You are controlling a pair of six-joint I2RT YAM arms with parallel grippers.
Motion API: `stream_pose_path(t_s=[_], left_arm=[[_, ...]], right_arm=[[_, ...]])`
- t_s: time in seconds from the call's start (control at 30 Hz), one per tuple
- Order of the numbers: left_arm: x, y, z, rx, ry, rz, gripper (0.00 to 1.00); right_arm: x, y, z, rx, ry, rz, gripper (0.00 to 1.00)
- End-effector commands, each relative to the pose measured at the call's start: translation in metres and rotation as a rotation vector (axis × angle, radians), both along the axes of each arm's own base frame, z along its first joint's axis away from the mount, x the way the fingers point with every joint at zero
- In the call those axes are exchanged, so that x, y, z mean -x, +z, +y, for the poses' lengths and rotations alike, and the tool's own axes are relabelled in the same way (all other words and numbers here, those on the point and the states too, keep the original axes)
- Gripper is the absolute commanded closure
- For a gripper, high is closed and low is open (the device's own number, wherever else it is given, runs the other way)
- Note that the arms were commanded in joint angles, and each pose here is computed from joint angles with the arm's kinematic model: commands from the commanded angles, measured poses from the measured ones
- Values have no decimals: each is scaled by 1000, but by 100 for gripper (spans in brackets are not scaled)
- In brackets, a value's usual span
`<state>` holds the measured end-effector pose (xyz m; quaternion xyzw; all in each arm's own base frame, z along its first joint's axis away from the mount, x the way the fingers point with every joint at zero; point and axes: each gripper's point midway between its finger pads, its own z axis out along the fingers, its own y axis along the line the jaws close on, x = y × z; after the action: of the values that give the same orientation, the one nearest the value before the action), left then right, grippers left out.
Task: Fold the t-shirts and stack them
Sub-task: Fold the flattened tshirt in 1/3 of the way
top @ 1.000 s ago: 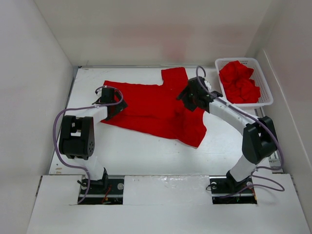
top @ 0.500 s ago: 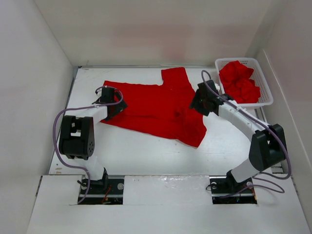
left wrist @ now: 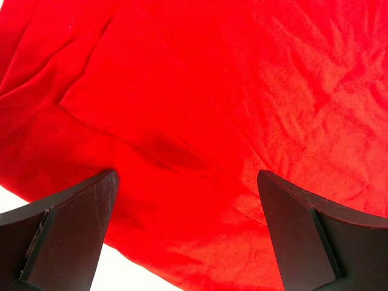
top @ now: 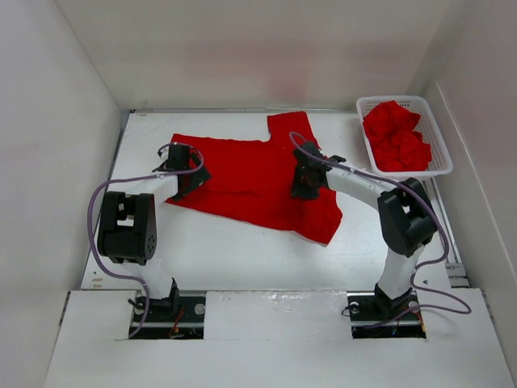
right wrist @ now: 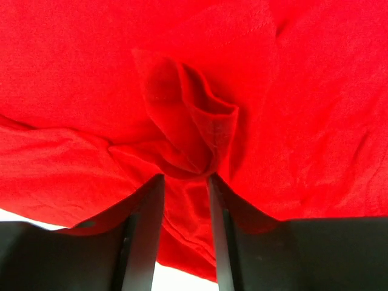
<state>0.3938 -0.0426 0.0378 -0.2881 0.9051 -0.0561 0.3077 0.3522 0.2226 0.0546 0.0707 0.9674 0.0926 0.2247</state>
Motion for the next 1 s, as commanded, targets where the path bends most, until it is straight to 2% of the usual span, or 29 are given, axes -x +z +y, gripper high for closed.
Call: stream_pose_path(t_s=[0.0, 0.17, 0.2, 0.27, 0.43, 0.7, 0.87, 0.9, 0.97], left_arm=[[-8, 21, 7, -22, 14, -44, 0], [-9, 18, 9, -31, 20, -25, 0], [-9, 18, 9, -31, 20, -24, 0], [-12, 21, 8, -30, 20, -34, 0], [-16, 25, 8, -29, 20, -44, 0], [-19, 25, 8, -36, 12, -33, 0], [-22, 28, 8, -35, 13, -42, 0], [-22, 28, 8, -35, 13, -42, 0], [-22, 28, 8, -35, 13, -42, 0]], right_arm=[[-26, 26, 7, -43, -22, -89, 62], [-27, 34, 5, -32, -36, -85, 65], [-26, 37, 3, -30, -51, -86, 70], [-26, 42, 6, -26, -55, -92, 72], [-27, 41, 17, -26, -47, -98, 100], [-45, 37, 24, -9, -64, -94, 100], [-43, 56, 30, -40, -32, -135, 100], [-44, 69, 29, -49, -37, -163, 95], [-40, 68, 17, -44, -54, -157, 93]])
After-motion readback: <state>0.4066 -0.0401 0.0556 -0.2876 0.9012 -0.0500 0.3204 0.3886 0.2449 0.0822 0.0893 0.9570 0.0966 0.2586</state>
